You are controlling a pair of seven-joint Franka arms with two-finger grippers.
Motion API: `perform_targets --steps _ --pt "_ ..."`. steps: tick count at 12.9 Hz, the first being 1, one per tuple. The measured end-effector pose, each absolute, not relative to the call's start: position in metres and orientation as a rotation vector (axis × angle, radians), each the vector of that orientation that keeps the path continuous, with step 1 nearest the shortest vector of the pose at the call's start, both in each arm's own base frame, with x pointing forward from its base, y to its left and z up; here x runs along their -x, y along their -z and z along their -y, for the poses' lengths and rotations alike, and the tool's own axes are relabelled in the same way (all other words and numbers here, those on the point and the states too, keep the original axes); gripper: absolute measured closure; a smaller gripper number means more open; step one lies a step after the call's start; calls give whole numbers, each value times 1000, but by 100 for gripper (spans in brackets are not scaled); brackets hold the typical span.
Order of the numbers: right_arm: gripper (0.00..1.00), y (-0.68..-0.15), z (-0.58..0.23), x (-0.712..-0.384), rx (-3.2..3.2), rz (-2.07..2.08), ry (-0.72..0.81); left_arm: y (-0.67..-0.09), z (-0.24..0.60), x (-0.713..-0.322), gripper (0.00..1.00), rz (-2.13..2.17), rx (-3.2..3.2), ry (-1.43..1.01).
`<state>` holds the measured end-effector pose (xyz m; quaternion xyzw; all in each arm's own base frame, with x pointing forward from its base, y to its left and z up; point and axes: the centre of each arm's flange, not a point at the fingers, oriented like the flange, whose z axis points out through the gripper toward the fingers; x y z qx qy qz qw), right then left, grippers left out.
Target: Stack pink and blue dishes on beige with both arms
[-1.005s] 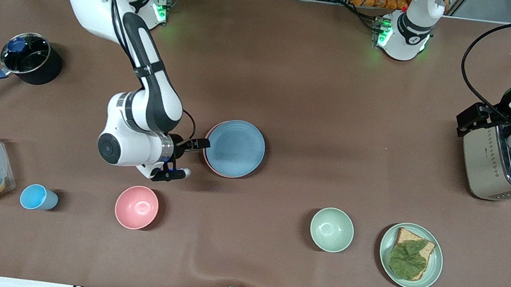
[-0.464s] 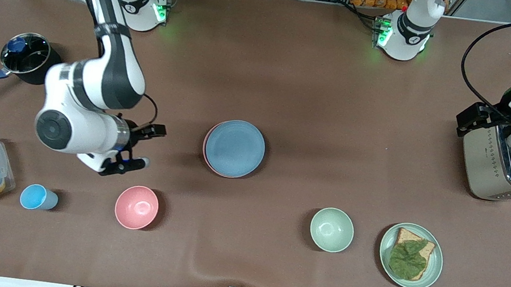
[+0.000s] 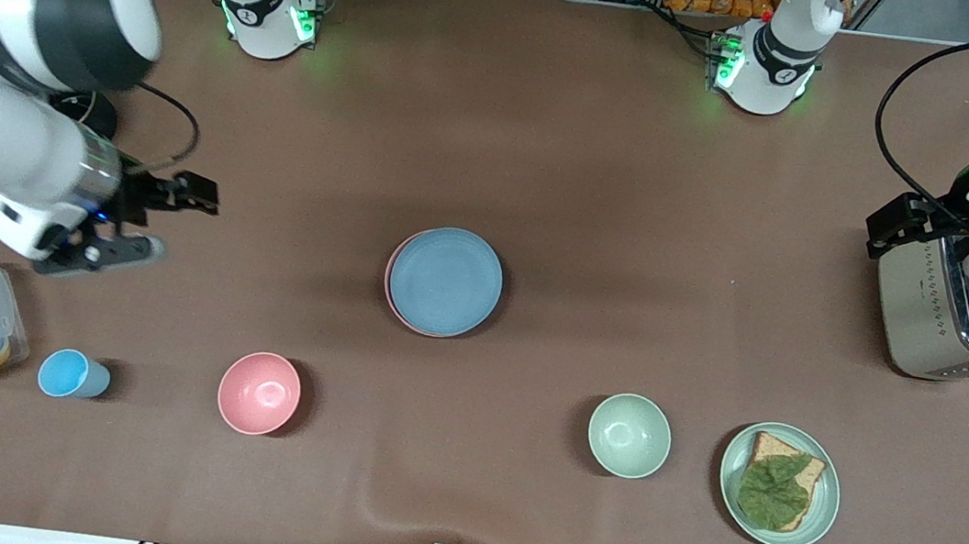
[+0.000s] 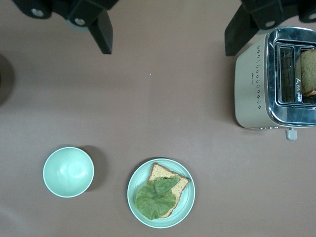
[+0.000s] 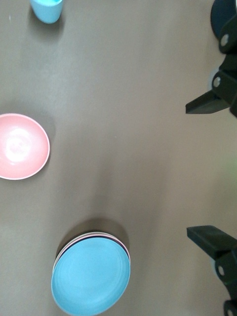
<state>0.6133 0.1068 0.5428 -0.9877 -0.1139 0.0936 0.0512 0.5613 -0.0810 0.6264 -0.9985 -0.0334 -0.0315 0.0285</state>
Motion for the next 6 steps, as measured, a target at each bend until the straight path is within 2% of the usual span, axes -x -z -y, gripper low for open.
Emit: perform_targets --steps 4,6 --pt "0 -601 -17 -579 3010 168 -159 -626 84 -558 0 104 3103 59" --pt "0 -613 8 -563 3102 143 -126 -626 84 -557 0 103 3103 53"
